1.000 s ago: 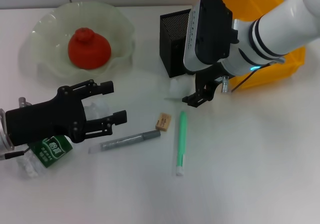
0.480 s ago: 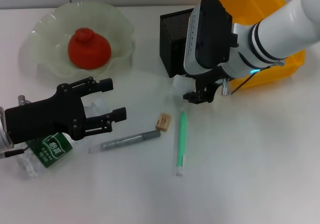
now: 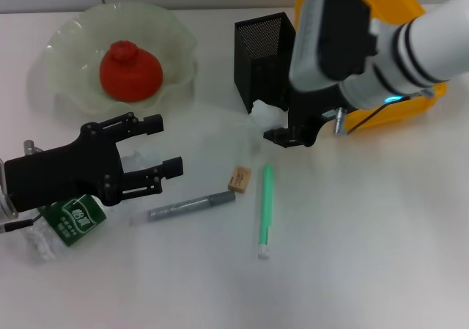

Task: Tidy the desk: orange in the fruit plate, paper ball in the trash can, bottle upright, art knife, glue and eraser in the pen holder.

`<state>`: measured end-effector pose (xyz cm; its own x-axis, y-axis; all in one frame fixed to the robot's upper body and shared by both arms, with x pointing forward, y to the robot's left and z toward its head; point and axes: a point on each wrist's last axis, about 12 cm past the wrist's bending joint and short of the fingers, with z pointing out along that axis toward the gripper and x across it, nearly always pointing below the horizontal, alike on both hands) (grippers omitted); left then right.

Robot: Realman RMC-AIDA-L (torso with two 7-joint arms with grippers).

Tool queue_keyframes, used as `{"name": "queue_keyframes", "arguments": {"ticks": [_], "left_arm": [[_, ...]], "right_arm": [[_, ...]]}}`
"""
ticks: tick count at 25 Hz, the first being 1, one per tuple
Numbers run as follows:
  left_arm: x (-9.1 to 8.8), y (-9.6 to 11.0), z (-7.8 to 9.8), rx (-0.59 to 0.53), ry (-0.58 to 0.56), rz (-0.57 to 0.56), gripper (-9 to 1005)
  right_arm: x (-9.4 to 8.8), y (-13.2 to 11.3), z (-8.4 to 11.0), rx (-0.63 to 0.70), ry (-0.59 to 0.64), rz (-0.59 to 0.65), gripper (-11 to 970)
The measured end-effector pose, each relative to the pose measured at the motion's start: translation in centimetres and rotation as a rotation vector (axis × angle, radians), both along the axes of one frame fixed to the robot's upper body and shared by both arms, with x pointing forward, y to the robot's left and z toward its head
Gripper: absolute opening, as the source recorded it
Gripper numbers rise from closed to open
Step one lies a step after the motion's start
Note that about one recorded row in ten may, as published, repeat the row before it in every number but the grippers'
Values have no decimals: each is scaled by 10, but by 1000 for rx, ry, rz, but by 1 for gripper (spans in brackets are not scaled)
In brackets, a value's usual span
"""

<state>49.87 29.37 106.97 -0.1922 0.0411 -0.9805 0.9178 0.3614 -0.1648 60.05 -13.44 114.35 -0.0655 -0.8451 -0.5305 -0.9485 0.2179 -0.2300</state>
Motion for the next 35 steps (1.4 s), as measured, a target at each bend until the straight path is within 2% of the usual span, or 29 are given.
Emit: {"name": "queue_keyframes", "arguments": {"ticks": [3, 5, 7, 8, 9, 11, 16, 21, 26, 35], "left_arm": [[0, 1, 0, -1, -1, 3, 803], [0, 1, 0, 1, -1, 5, 803], [0, 2, 0, 1, -1, 5, 803], [0, 2, 0, 1, -1, 5, 803], [0, 2, 0, 1, -1, 5, 803], [0, 2, 1, 1, -2, 5, 803], [1, 0, 1, -4, -2, 2, 803], [0, -3, 0, -10, -3, -2, 803], [0, -6, -1, -14, -5, -6, 802], [-3, -8, -3, -16, -3, -10, 802]], "right_arm": [[-7, -14, 10, 91, 26, -9, 445], [-14, -31, 15, 201, 58, -16, 445], [-20, -45, 16, 298, 84, -16, 444], [-20, -45, 16, 298, 84, -16, 444], [-26, -60, 15, 407, 106, -13, 444], [-29, -67, 13, 456, 114, -13, 444], [-44, -98, -16, 684, 109, -4, 444], [-62, -114, -50, 869, 48, -8, 444], [-80, -113, -70, 979, -22, -25, 443], [-84, -115, -73, 1014, -49, -45, 450]]}}
